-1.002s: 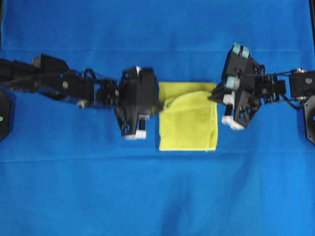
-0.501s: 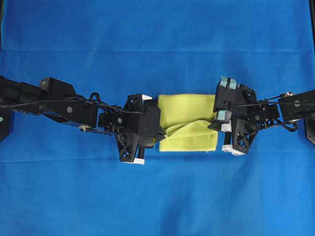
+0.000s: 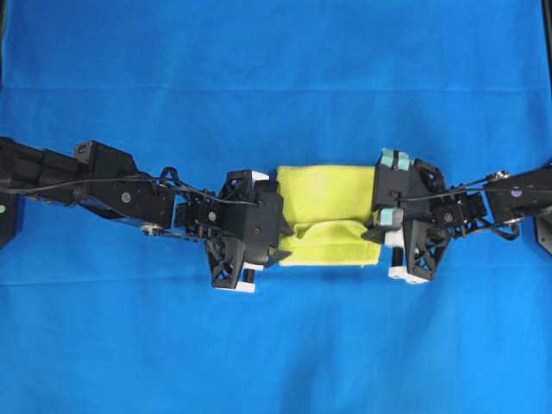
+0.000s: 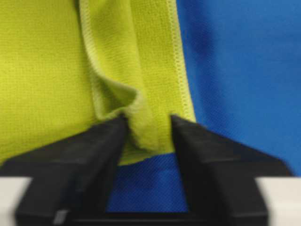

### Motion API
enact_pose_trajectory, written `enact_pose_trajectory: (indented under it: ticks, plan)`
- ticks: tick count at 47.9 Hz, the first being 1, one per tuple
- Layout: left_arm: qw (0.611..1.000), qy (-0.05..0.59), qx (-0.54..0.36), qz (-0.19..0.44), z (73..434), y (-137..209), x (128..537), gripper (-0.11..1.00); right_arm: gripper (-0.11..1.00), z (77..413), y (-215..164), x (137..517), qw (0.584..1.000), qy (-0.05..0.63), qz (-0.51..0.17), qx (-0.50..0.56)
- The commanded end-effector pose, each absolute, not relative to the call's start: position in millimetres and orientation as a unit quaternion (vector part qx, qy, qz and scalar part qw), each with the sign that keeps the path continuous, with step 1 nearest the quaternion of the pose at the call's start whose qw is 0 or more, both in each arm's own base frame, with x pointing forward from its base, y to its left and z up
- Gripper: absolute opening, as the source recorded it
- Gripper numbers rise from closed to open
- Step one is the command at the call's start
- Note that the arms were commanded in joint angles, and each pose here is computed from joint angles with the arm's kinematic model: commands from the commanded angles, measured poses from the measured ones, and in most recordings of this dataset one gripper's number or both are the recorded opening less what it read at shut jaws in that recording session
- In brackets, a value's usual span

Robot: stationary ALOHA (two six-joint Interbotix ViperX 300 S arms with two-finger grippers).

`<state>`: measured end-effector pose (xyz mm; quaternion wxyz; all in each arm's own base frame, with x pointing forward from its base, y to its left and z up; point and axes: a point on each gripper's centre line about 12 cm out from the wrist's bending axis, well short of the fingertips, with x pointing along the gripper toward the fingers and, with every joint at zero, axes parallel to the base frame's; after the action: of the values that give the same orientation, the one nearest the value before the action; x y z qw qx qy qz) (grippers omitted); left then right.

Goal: Fold the yellow towel.

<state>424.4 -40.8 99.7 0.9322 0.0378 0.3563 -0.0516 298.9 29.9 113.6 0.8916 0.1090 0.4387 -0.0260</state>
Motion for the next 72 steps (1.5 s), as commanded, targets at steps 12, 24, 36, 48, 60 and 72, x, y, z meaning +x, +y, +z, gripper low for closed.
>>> enact_pose_trajectory:
  ticks: [12, 24, 36, 48, 60, 72]
  plan:
    - [0.944, 0.32, 0.04, -0.069, 137, -57, 423, 0.53, 0.57, 140, 50, 300, 0.904, 0.417, 0.003, 0.1]
    - [0.953, 0.284, 0.045, -0.094, 193, -74, 397, 0.53, 0.58, 177, 60, 285, 0.919, 0.383, 0.025, 0.094]
    - [0.969, 0.225, 0.041, -0.098, 243, -68, 350, 0.53, 0.58, 218, 49, 257, 0.942, 0.322, 0.028, 0.091]
    - [0.981, 0.168, 0.035, -0.091, 261, -54, 300, 0.53, 0.58, 254, 23, 219, 0.969, 0.233, 0.007, 0.079]
    - [0.99, 0.117, 0.029, -0.078, 267, -38, 248, 0.53, 0.58, 250, -8, 180, 0.981, 0.177, -0.052, 0.061]
    - [0.994, 0.094, 0.024, -0.052, 246, -21, 208, 0.53, 0.58, 224, -22, 157, 0.983, 0.145, -0.09, 0.073]
